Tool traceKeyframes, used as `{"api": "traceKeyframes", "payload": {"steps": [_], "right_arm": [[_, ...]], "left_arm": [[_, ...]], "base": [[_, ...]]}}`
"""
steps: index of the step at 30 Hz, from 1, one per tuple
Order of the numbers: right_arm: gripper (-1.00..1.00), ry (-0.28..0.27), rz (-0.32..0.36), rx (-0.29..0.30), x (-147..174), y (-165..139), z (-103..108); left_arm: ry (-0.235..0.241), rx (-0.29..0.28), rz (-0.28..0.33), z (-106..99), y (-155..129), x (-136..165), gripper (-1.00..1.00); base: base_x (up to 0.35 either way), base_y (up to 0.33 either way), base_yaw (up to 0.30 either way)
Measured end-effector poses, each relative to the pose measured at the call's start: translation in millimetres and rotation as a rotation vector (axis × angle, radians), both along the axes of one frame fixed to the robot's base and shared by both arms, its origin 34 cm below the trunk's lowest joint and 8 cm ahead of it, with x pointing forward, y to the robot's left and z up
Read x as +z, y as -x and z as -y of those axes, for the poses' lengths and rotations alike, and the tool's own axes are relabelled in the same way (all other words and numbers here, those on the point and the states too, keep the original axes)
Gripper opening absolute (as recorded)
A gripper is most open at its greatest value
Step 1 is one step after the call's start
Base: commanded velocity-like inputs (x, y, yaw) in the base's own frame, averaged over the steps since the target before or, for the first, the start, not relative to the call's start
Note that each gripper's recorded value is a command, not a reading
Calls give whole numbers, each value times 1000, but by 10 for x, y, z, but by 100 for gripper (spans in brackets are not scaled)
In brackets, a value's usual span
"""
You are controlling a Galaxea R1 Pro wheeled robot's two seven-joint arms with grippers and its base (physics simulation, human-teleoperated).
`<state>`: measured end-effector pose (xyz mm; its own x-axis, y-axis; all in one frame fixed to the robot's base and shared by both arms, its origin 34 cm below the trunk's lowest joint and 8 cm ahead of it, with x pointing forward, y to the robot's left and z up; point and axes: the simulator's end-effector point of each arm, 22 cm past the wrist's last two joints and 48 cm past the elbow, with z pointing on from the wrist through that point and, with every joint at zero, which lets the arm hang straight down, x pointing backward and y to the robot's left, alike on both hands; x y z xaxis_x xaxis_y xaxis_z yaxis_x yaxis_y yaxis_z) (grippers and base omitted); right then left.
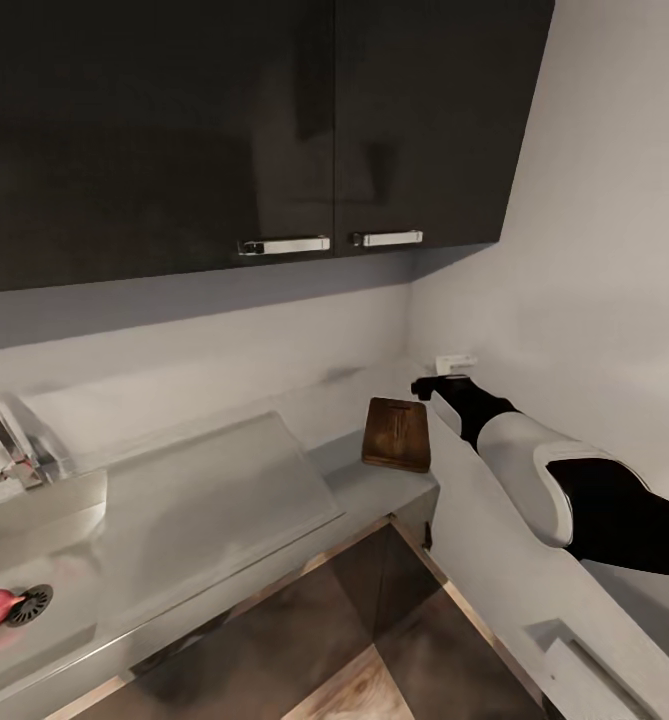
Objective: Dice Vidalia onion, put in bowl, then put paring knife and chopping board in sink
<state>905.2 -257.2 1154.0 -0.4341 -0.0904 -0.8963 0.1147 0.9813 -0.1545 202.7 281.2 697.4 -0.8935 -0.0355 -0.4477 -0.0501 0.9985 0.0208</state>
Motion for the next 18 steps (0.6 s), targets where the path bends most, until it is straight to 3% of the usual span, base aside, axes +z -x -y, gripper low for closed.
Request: {"api": "traceKeyframes", "payload": {"steps": [6,13,18], "right_arm": [[100,0,-4,-1,-14,6,-5],[100,3,-25,-5,-104,42,20],[100,4,-27,-8,-115,44,50]], "left_arm": [[1,0,1,7,-2,1,100],[8,3,0,55,4,-2,100],[9,3,0,59,3,-3,100]], "base": [[8,-1,0],[192,-95,0],[45,-18,0]]}}
